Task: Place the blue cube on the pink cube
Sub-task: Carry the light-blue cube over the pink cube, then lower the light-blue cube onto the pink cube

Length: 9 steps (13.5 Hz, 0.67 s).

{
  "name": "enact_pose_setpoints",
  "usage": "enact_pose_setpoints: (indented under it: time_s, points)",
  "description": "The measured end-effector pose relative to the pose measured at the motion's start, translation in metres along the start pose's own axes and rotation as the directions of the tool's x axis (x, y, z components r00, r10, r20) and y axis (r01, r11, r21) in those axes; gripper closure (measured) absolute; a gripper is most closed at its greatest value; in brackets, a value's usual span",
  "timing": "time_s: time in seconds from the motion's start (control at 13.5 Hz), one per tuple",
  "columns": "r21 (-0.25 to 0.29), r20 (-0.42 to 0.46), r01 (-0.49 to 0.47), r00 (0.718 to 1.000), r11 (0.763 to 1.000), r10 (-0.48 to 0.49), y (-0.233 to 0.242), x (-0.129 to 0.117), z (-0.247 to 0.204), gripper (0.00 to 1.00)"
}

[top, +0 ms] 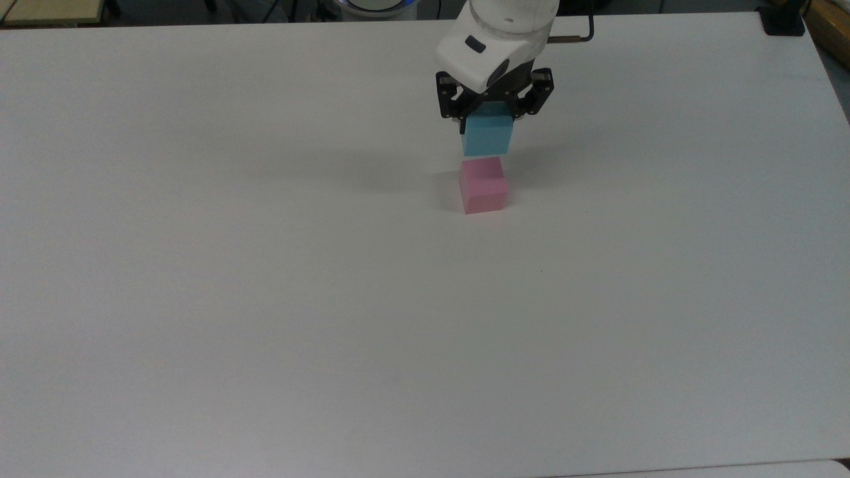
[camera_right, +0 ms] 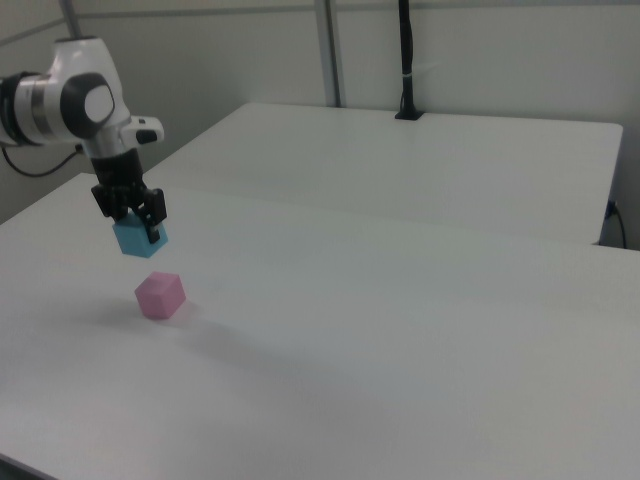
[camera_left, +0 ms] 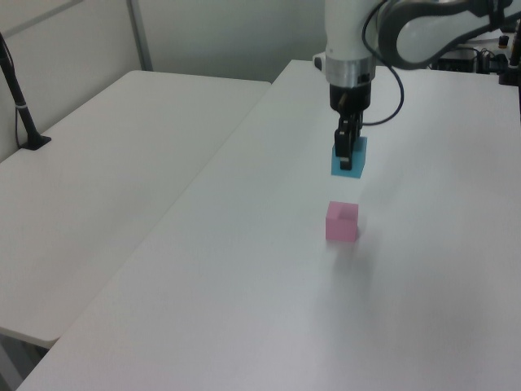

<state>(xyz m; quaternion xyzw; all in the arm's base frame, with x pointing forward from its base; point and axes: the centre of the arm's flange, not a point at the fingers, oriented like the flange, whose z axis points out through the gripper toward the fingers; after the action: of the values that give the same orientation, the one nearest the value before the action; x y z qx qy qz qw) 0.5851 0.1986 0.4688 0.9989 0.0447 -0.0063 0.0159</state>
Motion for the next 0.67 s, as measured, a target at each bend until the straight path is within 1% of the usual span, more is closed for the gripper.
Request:
enact_pose_setpoints:
  time_s: [0.15, 0.3, 0.67]
  points:
    - [0.006, 0.006, 0.013, 1.0, 1.0, -0.013, -0.008, 0.002, 0.03, 0.39]
    - [0.013, 0.006, 0.014, 1.0, 1.0, -0.014, -0.01, 0.007, 0.046, 0.39]
    - [0.016, 0.011, 0.019, 1.0, 1.0, -0.02, -0.011, 0.011, 0.057, 0.39]
